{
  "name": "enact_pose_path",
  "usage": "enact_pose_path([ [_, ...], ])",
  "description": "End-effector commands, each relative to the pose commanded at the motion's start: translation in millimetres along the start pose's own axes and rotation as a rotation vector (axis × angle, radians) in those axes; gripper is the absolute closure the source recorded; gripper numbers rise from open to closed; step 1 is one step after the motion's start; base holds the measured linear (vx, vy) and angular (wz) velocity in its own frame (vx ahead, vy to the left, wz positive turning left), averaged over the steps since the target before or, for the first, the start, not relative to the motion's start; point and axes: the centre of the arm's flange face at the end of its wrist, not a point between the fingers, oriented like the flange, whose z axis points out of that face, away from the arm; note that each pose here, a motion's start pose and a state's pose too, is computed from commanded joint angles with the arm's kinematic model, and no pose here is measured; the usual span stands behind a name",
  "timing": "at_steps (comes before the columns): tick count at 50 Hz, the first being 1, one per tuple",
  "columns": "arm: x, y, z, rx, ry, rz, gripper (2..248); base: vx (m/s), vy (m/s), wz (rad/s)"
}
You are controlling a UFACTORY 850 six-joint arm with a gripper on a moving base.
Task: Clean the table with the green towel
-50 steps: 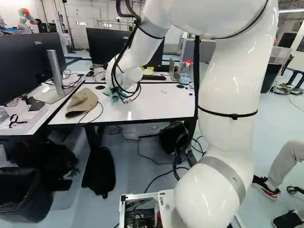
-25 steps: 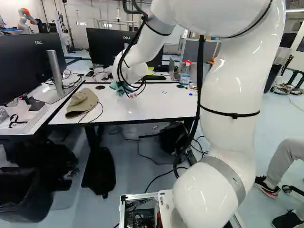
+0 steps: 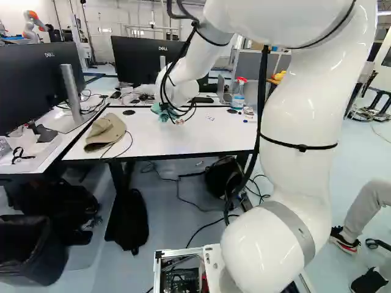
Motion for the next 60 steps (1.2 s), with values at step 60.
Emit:
enact_pose_path([
  [60, 5.2, 101.1, -1, -0.147, 0.011, 0.103, 197, 0.0, 0.0, 0.0],
])
